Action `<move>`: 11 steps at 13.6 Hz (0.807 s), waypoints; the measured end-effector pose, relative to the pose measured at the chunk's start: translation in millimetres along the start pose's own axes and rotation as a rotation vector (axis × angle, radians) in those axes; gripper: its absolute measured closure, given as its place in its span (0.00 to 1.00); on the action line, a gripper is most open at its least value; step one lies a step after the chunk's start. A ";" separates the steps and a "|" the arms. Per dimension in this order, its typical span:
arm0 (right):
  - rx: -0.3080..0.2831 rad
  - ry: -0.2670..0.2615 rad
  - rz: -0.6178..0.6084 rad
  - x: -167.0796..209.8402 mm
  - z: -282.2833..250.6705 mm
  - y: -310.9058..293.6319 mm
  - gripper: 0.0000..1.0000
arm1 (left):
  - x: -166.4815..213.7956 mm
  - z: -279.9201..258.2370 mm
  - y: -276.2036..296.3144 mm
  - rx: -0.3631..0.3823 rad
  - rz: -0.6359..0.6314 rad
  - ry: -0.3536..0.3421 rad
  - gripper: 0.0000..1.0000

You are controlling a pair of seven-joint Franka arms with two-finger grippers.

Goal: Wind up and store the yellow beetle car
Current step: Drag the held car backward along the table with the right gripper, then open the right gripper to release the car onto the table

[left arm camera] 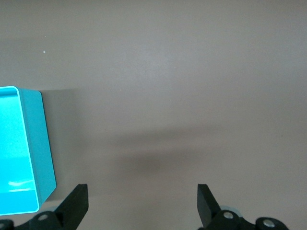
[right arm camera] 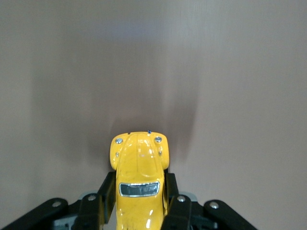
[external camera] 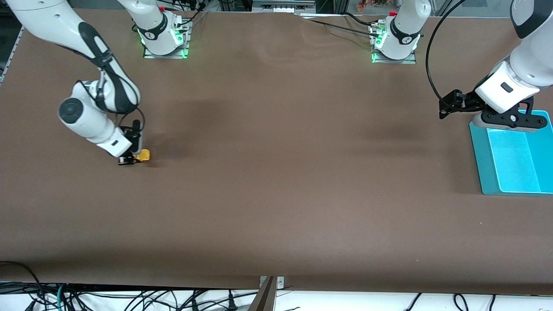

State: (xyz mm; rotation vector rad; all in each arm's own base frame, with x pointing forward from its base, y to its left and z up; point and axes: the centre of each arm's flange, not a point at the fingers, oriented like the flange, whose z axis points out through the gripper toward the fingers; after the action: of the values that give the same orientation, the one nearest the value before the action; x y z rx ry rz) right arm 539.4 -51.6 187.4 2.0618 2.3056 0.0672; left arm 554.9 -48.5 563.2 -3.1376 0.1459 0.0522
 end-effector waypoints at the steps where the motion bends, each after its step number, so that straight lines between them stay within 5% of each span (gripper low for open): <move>1: -0.002 -0.001 0.008 -11.2 0.0 -2.0 0.55 | 0.0 0.0 0.0 0.000 0.000 0.000 0.00; 11: 0.005 0.001 0.019 -16.4 2.3 -3.2 0.49 | 0.0 0.0 0.0 0.000 0.000 0.000 0.00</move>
State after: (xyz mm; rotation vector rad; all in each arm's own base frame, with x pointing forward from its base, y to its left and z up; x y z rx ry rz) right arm 538.2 -68.2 185.0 2.0870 2.2890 0.0638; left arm 554.9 -48.5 563.2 -3.1376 0.1459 0.0522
